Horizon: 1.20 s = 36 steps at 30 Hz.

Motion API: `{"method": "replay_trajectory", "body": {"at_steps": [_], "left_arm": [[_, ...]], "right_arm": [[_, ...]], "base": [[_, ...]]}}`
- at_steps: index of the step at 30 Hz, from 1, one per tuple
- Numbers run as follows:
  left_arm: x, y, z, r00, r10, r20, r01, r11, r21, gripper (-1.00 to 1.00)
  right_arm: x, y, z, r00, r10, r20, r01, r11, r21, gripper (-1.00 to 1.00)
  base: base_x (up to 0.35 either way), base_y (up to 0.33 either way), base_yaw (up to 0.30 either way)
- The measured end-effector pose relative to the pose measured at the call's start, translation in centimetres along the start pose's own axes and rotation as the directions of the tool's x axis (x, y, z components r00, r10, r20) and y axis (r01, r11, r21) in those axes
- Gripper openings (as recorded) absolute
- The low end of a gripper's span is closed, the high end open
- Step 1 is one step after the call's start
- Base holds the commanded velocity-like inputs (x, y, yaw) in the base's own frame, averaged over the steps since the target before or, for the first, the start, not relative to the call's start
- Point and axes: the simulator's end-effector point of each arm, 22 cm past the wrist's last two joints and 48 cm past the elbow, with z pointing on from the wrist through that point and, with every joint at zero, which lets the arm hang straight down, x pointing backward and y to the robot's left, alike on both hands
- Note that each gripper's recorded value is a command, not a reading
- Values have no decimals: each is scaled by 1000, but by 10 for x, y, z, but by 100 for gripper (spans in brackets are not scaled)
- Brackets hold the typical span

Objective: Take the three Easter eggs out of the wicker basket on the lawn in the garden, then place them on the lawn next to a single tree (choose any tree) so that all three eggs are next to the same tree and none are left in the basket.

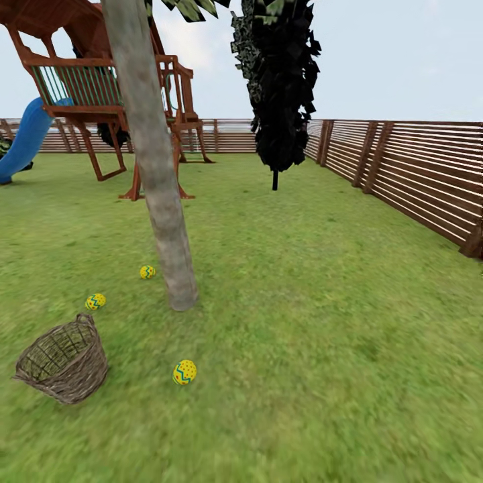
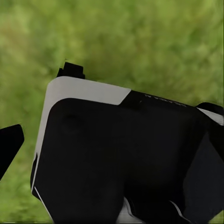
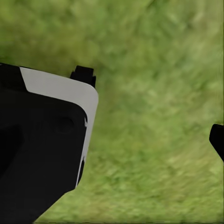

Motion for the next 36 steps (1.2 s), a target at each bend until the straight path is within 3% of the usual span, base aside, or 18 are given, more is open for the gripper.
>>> {"method": "replay_trajectory", "body": {"at_steps": [10, 36], "left_arm": [[13, -1, -6, 1000, -3, -20, 3, 1000, -2, 100], [31, 5, -5, 998, -10, -59, 9, 1000, -12, 100]], "right_arm": [[8, 7, -6, 1000, -4, -14, 4, 1000, -11, 100], [29, 19, 1, 998, -10, -60, 9, 1000, -28, 100]], "base": [[-317, -23, -83], [-9, -1, -29]]}}
